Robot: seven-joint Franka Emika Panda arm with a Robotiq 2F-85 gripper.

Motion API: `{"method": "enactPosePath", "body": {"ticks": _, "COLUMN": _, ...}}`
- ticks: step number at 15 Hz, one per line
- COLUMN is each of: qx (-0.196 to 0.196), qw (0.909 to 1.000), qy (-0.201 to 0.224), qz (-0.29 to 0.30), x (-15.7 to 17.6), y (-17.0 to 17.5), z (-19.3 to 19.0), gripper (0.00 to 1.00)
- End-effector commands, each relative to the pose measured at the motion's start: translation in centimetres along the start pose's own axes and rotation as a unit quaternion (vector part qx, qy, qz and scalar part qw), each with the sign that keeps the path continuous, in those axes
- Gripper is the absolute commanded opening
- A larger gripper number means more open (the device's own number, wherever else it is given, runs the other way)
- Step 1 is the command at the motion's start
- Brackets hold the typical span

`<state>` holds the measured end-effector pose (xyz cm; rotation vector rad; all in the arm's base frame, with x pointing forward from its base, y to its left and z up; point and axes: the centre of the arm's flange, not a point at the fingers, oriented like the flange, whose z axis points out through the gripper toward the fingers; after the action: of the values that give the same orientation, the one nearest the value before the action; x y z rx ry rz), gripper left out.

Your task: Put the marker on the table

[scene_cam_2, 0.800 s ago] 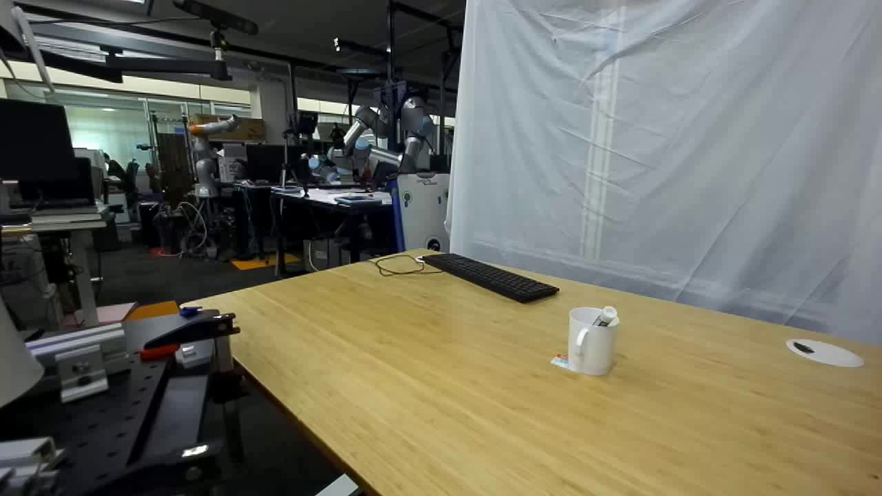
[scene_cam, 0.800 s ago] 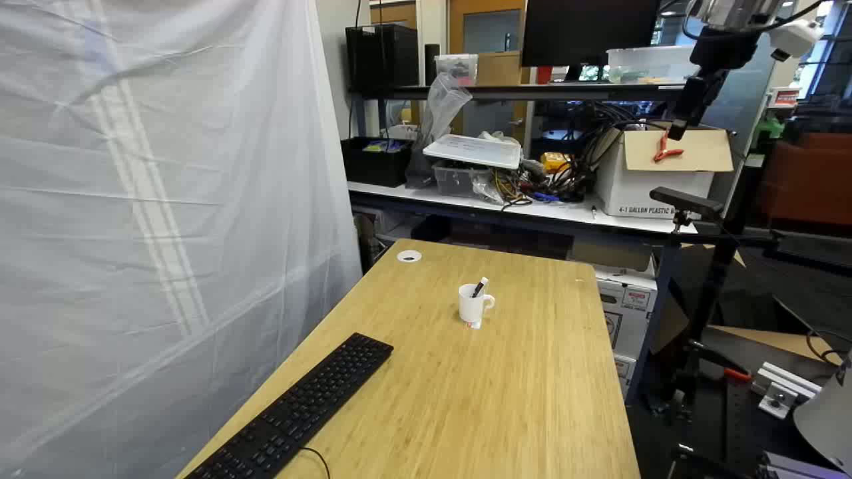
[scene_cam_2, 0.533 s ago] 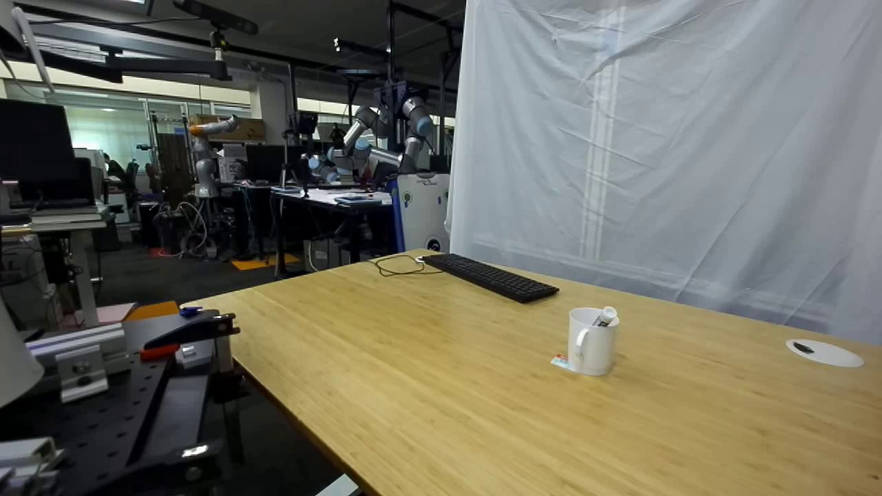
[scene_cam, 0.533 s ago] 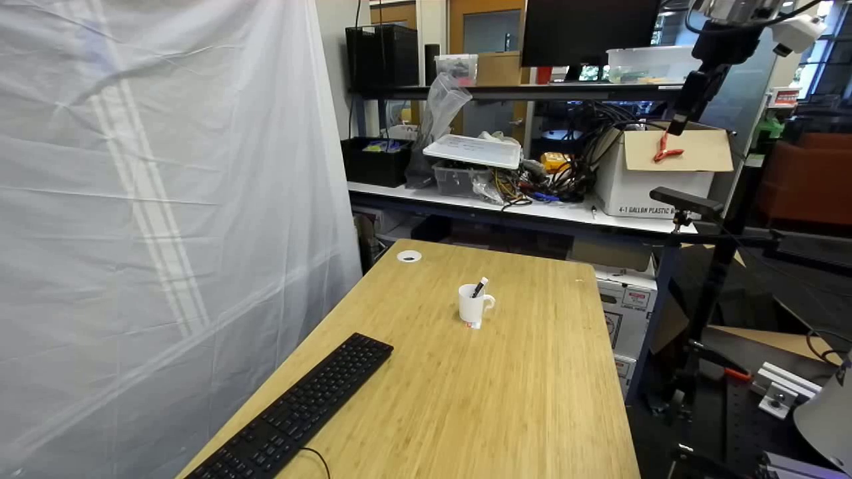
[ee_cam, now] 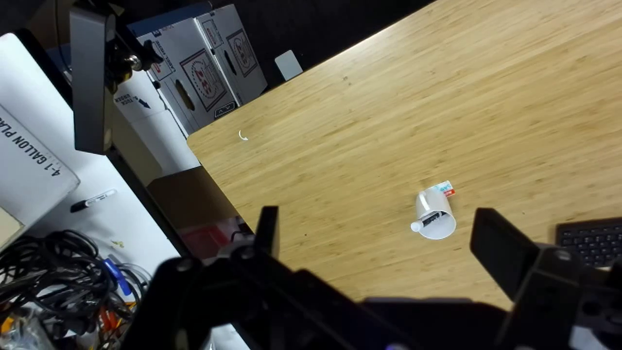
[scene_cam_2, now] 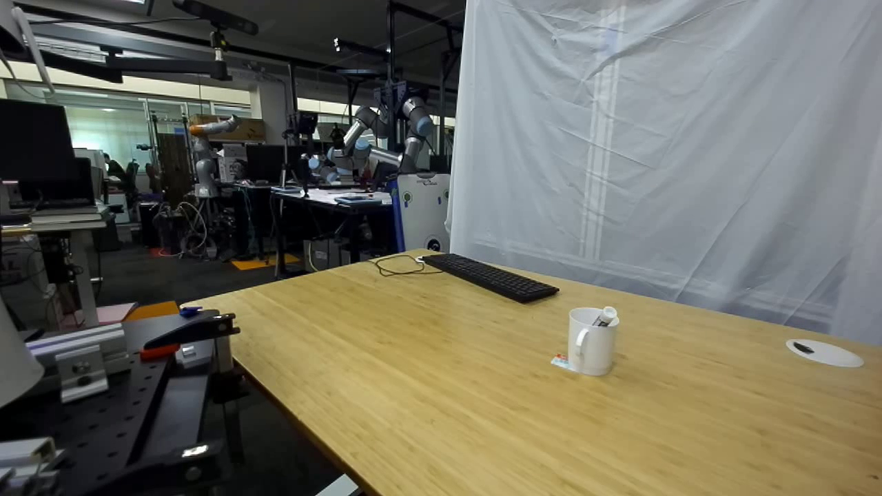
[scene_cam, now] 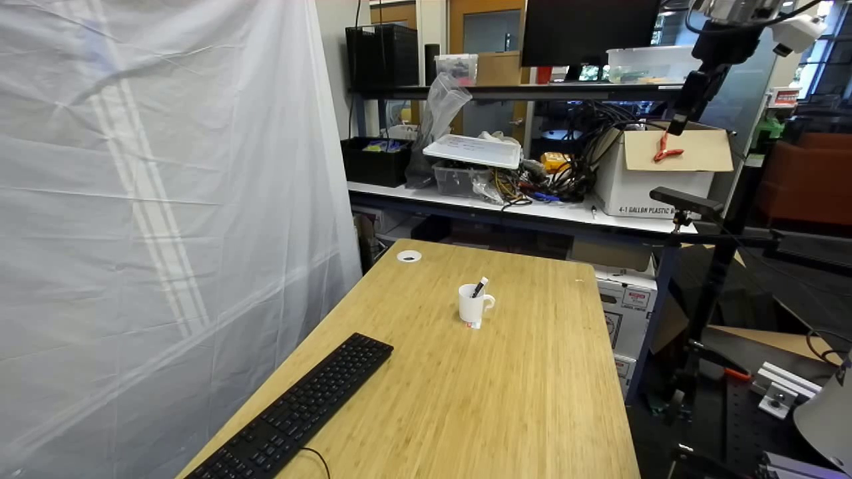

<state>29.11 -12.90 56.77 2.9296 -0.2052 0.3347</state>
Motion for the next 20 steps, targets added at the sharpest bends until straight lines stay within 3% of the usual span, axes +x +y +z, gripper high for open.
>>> {"method": "enactPosePath", "body": {"ticks": 1, "qx": 0.000, "qw": 1.0000, "qy": 0.000, "qz": 0.000, "x": 0.0, "y": 0.0, "z": 0.0, "gripper": 1.00}}
{"method": "enactPosePath", "body": {"ticks": 12, "qx": -0.001, "qw": 0.9999, "qy": -0.001, "qz": -0.011, "x": 0.2, "y": -0.3, "z": -0.3, "gripper": 1.00}}
{"method": "enactPosePath", "body": {"ticks": 16, "qx": -0.013, "qw": 0.9975, "qy": 0.010, "qz": -0.069, "x": 1.6, "y": -1.4, "z": -0.1, "gripper": 1.00}}
{"method": "enactPosePath", "body": {"ticks": 20, "qx": -0.022, "qw": 0.9887, "qy": 0.009, "qz": -0.148, "x": 3.6, "y": -3.9, "z": 1.6, "gripper": 1.00}}
